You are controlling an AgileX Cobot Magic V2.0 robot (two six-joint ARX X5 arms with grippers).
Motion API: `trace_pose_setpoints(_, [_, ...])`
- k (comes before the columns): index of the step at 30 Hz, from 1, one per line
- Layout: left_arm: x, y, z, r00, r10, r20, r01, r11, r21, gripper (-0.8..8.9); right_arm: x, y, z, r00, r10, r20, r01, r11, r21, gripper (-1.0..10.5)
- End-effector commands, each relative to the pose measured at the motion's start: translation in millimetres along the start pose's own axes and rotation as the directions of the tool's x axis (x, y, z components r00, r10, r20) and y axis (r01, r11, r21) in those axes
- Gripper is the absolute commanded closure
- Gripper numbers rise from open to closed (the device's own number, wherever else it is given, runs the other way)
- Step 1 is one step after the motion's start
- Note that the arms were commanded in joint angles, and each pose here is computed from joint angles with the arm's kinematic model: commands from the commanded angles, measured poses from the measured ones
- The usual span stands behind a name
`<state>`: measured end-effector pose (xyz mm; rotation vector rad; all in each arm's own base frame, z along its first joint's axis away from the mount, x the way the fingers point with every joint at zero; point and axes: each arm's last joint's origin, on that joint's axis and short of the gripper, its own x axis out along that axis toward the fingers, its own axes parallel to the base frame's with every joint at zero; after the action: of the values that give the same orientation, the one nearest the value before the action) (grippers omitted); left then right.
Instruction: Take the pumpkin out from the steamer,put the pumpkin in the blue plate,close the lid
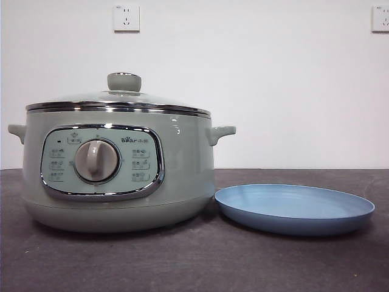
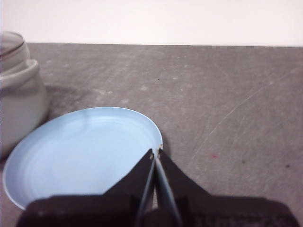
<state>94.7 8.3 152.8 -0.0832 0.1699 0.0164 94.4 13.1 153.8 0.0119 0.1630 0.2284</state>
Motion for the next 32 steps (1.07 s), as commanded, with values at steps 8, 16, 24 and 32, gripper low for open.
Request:
trace_pose_setpoints(8, [1,-7,-3,0.968,-0.252,-0.004,0.231,0.893,-0.386,8.17,1,0,-3,1.000,-0.003,0.008,-0.001,0.920,0.393,9.6])
trace_pose_setpoints(16, [-2,-10,3,0.942,-0.335,0.005,0.312,0.871,-0.381,8.21,-2,1,7,0.999,0.028,0.026,-0.036,0.914,0.404,9.6])
trace_pose_setpoints(24, [-16,-13,37,0.953,-0.303,0.020,0.289,0.883,-0.370,8.21,-13,3,36,1.000,0.021,0.001,-0.019,0.913,0.407,9.6])
trace_pose_setpoints(32, [-21,-16,78,0.953,-0.302,-0.002,0.283,0.897,-0.338,8.21,-18,4,82,0.999,0.021,-0.040,-0.004,0.918,0.398,9.6])
